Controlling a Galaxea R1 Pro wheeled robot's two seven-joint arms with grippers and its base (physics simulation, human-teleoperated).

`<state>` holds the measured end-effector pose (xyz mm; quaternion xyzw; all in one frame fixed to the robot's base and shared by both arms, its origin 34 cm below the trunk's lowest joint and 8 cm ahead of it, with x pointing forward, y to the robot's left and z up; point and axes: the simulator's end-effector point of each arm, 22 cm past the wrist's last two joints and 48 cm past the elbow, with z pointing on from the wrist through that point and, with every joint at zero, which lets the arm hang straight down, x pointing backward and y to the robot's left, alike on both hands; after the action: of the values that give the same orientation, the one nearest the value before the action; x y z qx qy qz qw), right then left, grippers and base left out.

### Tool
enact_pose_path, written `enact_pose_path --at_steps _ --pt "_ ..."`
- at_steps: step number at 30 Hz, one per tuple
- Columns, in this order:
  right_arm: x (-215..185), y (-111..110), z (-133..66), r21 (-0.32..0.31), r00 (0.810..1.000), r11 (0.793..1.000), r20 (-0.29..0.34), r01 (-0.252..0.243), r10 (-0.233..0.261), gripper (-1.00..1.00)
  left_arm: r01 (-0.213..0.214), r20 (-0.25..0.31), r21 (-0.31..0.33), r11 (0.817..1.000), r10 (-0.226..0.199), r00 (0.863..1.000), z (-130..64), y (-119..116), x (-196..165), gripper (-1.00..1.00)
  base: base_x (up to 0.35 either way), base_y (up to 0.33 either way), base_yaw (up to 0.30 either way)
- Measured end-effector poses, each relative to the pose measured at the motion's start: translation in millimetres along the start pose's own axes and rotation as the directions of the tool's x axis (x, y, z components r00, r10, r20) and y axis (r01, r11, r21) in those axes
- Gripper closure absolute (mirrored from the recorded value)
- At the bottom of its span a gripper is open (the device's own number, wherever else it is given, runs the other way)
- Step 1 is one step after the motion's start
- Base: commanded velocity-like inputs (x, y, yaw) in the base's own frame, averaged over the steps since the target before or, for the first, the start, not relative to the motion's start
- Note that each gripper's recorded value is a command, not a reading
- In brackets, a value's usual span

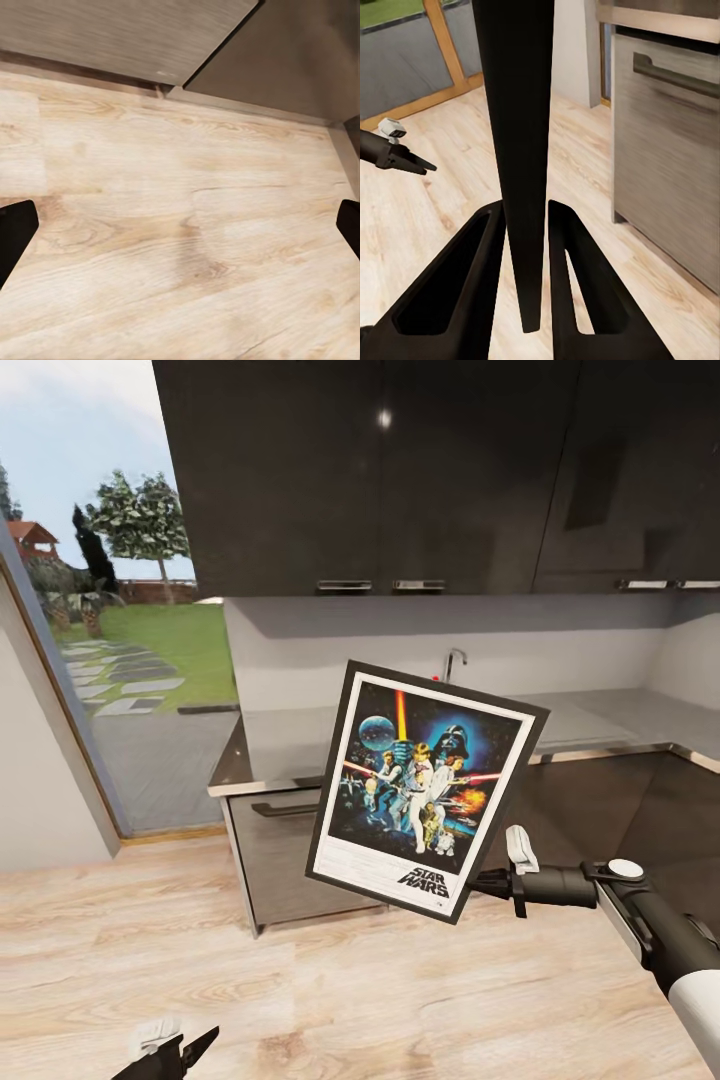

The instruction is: Pick up the poster from the kitchen countertop and hang it on one of the wall nails in the kitchen.

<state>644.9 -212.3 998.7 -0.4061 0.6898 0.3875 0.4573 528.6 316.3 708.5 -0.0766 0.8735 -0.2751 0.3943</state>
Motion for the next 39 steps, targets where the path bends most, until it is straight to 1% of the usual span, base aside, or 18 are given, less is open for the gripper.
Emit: enact_pose_path --at_steps 39 --pt "-36 16 -15.7 0.000 1.000 1.000 0.008 -0.009 0.009 1.00 0.006 -0.003 0.009 1.000 -0.006 1.000 -25.9 -29 -16 -1.00 0.000 0.000 0.000"
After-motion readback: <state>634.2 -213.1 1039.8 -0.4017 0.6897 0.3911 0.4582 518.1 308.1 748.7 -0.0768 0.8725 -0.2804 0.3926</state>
